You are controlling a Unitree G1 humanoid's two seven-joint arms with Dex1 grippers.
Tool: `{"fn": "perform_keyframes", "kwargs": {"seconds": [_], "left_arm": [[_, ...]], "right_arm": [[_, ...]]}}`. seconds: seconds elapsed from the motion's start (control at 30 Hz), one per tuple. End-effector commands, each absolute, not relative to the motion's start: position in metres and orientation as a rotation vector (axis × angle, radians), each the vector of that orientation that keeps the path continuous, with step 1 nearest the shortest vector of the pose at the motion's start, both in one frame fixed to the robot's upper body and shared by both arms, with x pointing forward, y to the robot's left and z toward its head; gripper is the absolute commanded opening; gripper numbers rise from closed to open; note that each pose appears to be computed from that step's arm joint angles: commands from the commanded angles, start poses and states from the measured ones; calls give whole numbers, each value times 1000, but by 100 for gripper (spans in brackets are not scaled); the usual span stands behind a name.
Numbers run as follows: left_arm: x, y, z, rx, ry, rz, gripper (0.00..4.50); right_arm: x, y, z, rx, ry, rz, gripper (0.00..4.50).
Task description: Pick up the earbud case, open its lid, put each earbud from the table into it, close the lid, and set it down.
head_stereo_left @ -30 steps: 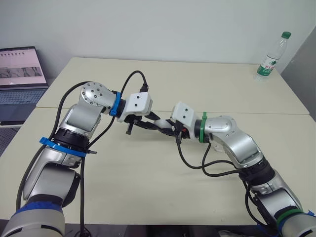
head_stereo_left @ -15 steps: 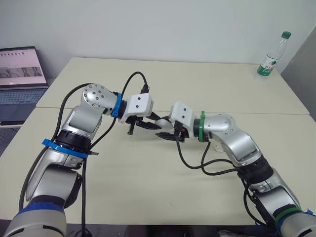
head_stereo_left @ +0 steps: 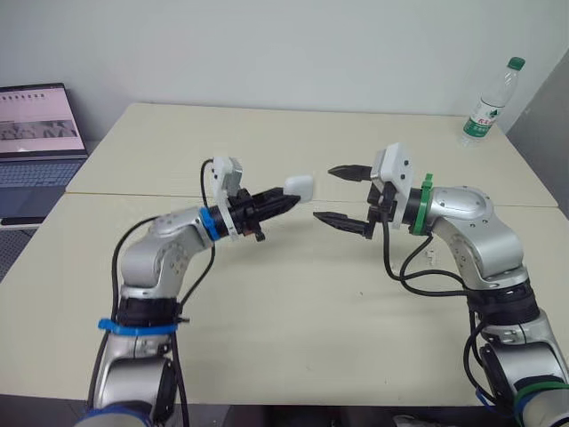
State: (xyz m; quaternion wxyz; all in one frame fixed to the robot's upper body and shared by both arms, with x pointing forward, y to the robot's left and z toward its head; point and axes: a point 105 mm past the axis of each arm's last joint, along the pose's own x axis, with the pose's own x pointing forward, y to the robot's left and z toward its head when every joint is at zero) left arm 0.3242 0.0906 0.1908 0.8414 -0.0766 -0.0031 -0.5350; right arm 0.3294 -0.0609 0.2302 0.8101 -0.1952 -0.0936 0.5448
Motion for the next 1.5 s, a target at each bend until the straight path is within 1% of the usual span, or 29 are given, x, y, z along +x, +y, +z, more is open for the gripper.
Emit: {"fn": "perform_keyframes", "kwargs": {"seconds": [0.03, 0.17, 0.3, 0.47, 0.6, 0.7, 0.8, 0.93, 1.1, 1.27, 1.5], "left_arm": [[312, 83, 205, -150, -68, -1161, 79], [309, 82, 207, -144, -65, -1156, 79], [299, 79, 206, -138, -50, -1182, 79], [290, 78, 201, -128, -28, -1208, 79], [290, 78, 201, -134, -28, -1206, 79], [291, 80, 201, -132, -28, -1202, 79], [291, 80, 201, -128, -29, -1202, 79], [292, 81, 202, -124, -29, -1202, 79], [291, 80, 201, -120, -27, -1208, 79], [289, 79, 200, -115, -19, -1221, 79], [285, 78, 199, -113, -7, -1244, 79]], "right_arm": [[332, -53, 245, -439, -272, 1153, 448], [336, -50, 247, -429, -284, 1146, 448], [341, -52, 249, -412, -286, 1123, 448], [348, -61, 253, -411, -286, 1088, 448], [349, -69, 256, -416, -277, 1085, 448], [348, -73, 257, -418, -265, 1097, 448], [339, -75, 256, -401, -241, 1157, 448], [327, -76, 247, -410, -193, 1236, 448], [321, -69, 237, -399, -158, 1266, 448], [325, -67, 230, -433, -144, 1253, 448], [335, -70, 238, -394, -163, 1208, 448]]}}
